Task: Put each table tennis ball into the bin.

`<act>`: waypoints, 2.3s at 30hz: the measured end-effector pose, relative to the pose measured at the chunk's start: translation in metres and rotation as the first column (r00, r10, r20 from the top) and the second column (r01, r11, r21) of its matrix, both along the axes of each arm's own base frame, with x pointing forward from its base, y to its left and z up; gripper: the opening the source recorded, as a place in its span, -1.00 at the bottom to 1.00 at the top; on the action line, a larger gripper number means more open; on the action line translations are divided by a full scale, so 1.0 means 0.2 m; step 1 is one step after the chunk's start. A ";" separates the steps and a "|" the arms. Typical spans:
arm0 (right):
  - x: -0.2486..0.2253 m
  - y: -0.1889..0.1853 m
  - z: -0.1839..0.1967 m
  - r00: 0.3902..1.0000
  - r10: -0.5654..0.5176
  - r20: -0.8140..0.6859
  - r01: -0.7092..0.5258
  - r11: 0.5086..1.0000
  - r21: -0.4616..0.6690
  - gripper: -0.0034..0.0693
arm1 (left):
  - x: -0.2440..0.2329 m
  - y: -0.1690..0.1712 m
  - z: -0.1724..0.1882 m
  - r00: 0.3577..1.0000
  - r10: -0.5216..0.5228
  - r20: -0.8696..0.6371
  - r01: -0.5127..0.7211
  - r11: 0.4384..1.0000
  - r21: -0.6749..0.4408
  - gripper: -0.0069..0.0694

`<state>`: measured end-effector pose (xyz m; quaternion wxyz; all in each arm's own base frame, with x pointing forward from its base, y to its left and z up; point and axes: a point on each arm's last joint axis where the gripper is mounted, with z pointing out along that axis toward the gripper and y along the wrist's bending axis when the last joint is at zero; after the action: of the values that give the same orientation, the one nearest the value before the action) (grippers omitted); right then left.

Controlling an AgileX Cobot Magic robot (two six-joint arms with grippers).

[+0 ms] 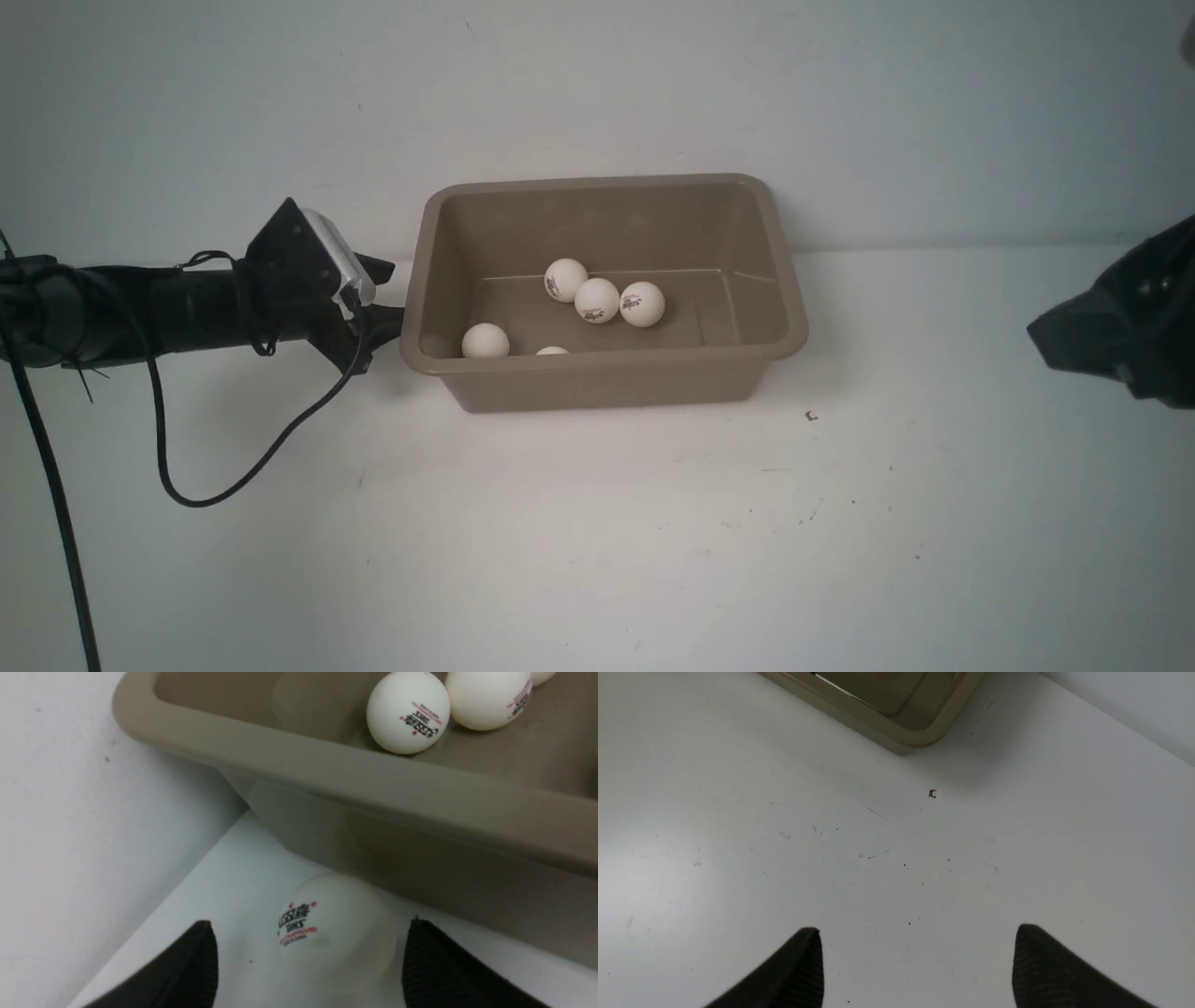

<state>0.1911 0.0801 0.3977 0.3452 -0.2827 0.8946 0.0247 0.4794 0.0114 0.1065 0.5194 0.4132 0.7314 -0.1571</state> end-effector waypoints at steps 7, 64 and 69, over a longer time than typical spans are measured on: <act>0.00 0.00 0.00 1.000 0.002 0.000 -0.002 1.000 0.008 0.45 | 0.02 -0.08 -0.03 0.999 -0.037 -0.014 0.037 0.999 -0.004 0.43; -0.04 -0.05 0.10 0.982 -0.022 0.186 0.021 1.000 0.007 0.45 | -0.11 -0.51 0.77 0.989 0.146 0.014 -0.146 0.986 0.081 0.61; -0.17 -0.16 0.29 0.873 -0.119 0.473 0.101 0.993 0.064 0.45 | -0.21 -0.38 1.08 0.958 0.257 0.129 -0.268 0.960 0.078 0.58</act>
<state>0.1567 0.0471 0.4552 0.5602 -0.2222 0.7965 -0.0487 0.4375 -0.0639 0.3221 0.5575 0.3450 0.7546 -0.0273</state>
